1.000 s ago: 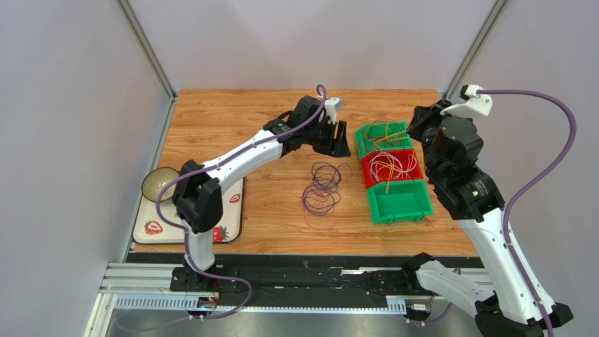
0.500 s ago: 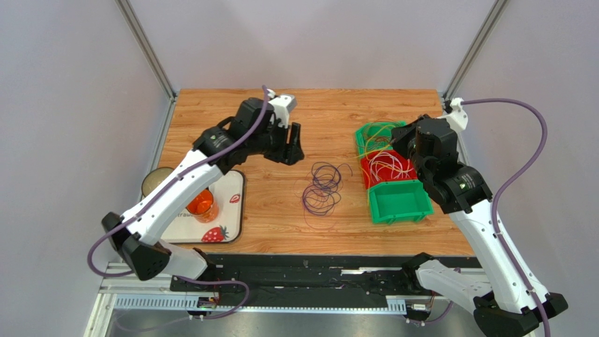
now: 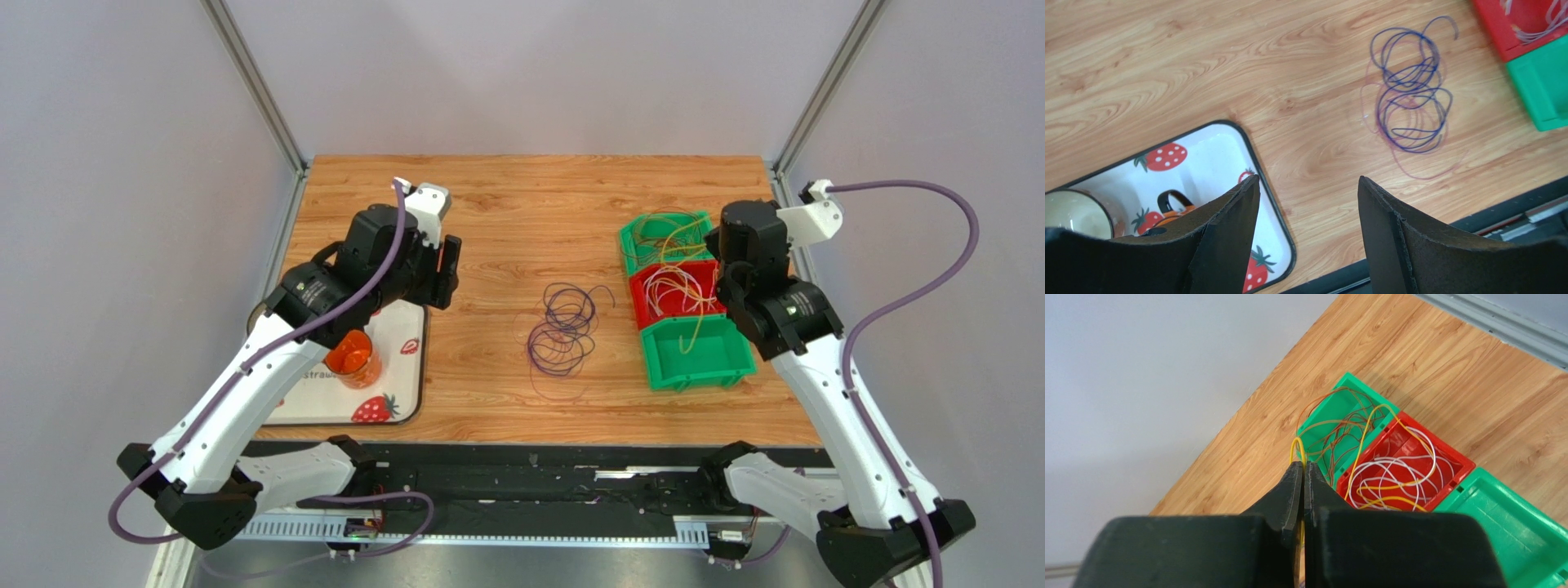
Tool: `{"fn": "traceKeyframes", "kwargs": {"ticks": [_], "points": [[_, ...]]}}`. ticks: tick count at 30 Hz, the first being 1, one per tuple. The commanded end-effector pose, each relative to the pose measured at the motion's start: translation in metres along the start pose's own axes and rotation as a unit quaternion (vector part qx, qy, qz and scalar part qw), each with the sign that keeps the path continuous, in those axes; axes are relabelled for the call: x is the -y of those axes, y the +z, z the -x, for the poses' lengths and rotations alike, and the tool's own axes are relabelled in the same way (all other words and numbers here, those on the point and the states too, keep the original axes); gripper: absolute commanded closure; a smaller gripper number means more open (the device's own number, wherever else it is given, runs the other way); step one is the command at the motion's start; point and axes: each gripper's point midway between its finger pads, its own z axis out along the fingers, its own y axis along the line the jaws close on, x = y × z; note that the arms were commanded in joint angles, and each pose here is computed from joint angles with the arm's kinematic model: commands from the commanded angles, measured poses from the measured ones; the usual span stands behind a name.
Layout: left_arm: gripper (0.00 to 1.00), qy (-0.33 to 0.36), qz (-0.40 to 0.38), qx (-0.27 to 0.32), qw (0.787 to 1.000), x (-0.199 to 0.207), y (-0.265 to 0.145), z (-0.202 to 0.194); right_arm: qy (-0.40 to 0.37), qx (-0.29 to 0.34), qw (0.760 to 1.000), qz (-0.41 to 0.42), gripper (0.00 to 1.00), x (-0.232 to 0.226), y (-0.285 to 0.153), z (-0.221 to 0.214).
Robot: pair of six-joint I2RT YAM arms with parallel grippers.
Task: Untangle the cables
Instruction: Place the cable in the bin.
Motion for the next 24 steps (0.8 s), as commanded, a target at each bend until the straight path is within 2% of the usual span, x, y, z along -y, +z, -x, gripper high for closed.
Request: {"fn": "traceKeyframes", "kwargs": {"ticks": [1, 7, 11, 24], "points": [[0.32, 0.018, 0.037, -0.011, 0.999, -0.019, 0.013, -0.012, 0.033, 0.063, 0.997, -0.012, 1.00, -0.014, 0.022, 0.030], [0.33, 0.020, 0.039, -0.035, 0.998, -0.022, 0.032, -0.028, 0.036, 0.072, 0.996, -0.037, 1.00, -0.015, 0.051, 0.031], [0.33, 0.022, 0.044, -0.047, 0.998, -0.024, 0.037, -0.036, 0.044, 0.075, 0.996, -0.022, 1.00, -0.020, 0.066, 0.032], [0.34, 0.011, 0.045, -0.058, 0.997, -0.029, 0.044, -0.040, 0.039, 0.083, 0.996, -0.013, 1.00, 0.000, 0.095, 0.029]]}}
